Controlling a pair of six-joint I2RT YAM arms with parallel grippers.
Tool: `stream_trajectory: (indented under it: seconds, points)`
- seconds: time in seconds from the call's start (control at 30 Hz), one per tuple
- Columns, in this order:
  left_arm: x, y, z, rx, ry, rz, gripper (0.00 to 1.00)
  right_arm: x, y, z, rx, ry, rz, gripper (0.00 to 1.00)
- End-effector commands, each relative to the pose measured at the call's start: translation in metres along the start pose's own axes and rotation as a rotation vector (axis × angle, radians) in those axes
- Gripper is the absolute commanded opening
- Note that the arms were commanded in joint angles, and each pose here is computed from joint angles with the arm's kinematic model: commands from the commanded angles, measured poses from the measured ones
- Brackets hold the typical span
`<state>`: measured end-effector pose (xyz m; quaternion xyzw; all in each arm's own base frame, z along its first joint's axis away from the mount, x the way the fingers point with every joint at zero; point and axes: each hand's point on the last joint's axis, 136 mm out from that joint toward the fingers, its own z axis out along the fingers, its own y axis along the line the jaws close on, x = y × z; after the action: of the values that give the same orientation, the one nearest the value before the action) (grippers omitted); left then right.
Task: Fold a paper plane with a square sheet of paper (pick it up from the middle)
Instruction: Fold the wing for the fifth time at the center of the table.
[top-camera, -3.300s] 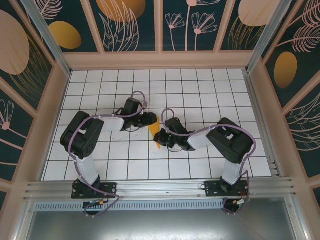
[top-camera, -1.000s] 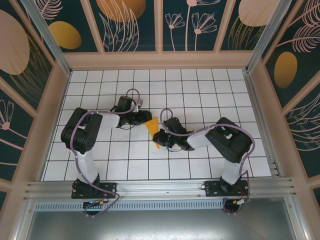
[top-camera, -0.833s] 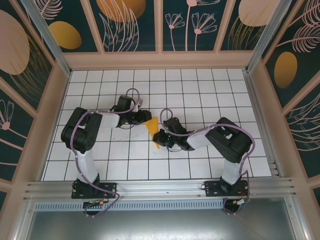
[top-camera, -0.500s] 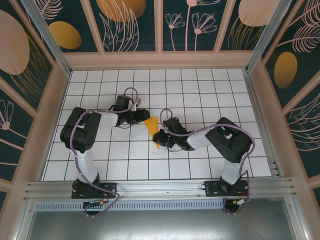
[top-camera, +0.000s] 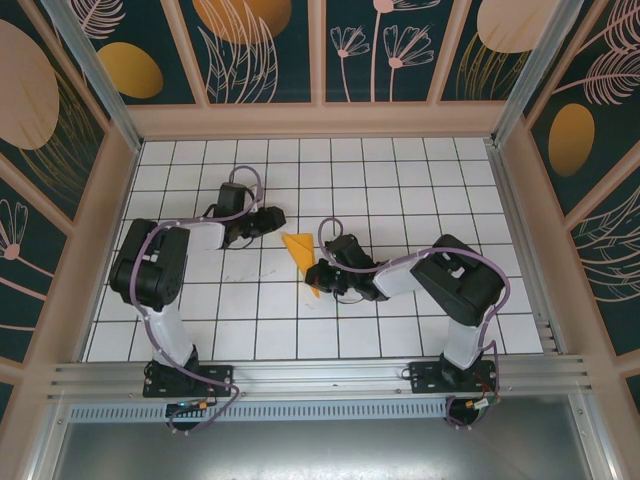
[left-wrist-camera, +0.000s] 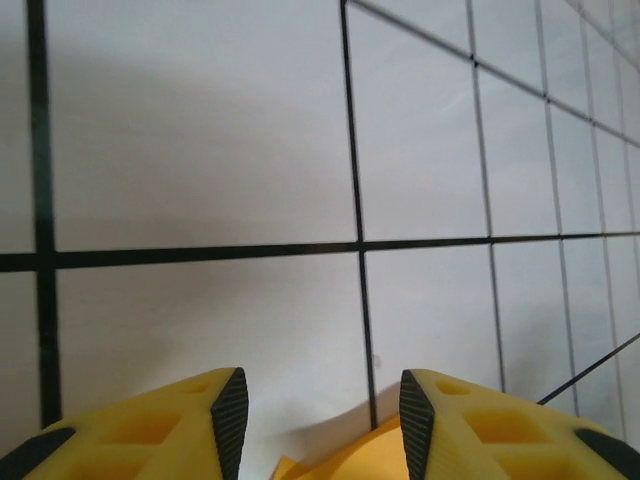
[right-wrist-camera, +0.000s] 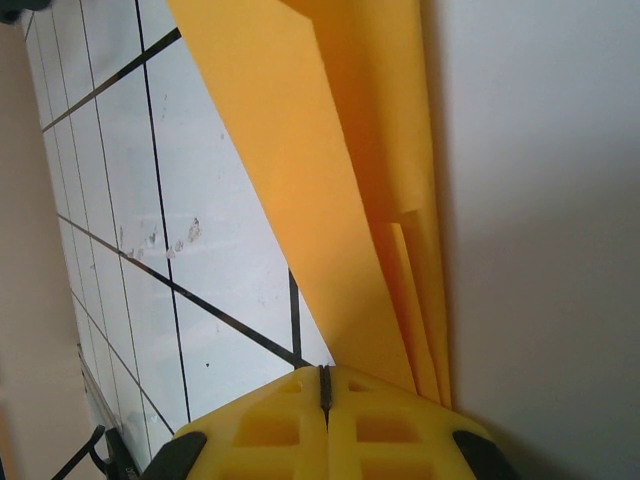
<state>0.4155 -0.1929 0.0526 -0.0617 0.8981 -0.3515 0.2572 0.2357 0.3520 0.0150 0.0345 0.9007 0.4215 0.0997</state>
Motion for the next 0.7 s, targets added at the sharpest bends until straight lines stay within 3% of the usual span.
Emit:
stream_trajectory:
  seconds: [0.0, 0.13, 0.23, 0.47, 0.67]
  points:
    - [-0.009, -0.023, -0.025, 0.061, -0.062, 0.003, 0.45, 0.071, -0.103, -0.006, 0.346, 0.226, 0.106, 0.00]
    - [0.011, -0.062, -0.034, 0.220, -0.008, 0.028, 0.39, 0.068, -0.100, -0.005, 0.336, 0.216, 0.105, 0.00]
    - [0.037, -0.074, -0.021, 0.238, 0.083, 0.051, 0.34, 0.066, -0.098, -0.004, 0.332, 0.211, 0.104, 0.00]
    - [0.061, -0.049, 0.009, 0.207, 0.137, -0.002, 0.32, 0.065, -0.097, -0.005, 0.331, 0.205, 0.105, 0.00]
    - [0.066, -0.009, 0.029, 0.042, 0.137, -0.022, 0.32, 0.057, -0.078, -0.005, 0.271, 0.186, 0.082, 0.00]
